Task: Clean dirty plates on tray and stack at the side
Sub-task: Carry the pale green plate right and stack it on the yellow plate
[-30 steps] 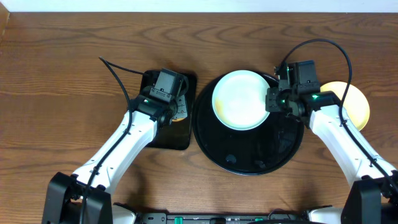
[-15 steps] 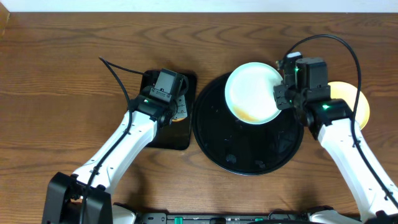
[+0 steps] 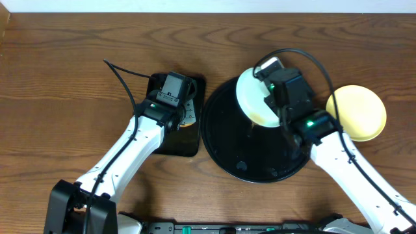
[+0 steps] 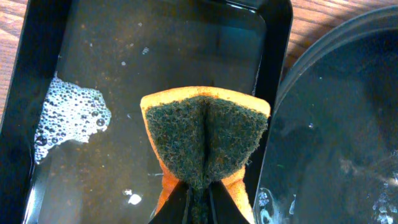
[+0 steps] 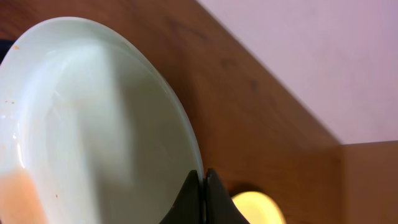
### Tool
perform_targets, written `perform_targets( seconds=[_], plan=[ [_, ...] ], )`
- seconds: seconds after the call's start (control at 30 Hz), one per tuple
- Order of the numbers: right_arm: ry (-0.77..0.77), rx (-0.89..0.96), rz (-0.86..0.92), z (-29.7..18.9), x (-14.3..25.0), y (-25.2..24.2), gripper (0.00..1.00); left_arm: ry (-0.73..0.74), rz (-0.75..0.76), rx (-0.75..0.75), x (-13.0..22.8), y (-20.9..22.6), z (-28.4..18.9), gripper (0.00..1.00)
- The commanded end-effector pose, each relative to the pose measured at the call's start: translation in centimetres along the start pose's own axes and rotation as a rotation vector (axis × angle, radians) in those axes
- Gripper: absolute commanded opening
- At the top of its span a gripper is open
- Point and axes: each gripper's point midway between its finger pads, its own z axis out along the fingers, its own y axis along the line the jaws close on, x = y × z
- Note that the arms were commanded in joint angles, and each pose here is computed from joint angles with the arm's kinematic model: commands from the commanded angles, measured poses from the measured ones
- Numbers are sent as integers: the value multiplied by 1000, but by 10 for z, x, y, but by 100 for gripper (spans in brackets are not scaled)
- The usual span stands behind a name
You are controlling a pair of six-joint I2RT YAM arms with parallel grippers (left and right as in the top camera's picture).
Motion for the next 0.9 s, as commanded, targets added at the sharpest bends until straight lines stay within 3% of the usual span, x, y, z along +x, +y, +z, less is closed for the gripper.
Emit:
perform_targets(
  seconds=[0.0, 0.17, 0.77, 0.87],
  plan=[
    [12, 160, -51, -14, -6, -20, 1, -3, -4, -15, 0, 4, 0, 8],
    [-6, 235, -58, -24, -16, -23, 1, -3, -4, -15, 0, 4, 0, 8],
    [-22, 237, -57, -27, -20, -21, 1, -3, -4, -15, 0, 4, 0, 8],
    [-23, 235, 19, -24, -18, -23, 1, -3, -4, -15, 0, 4, 0, 8]
  ],
)
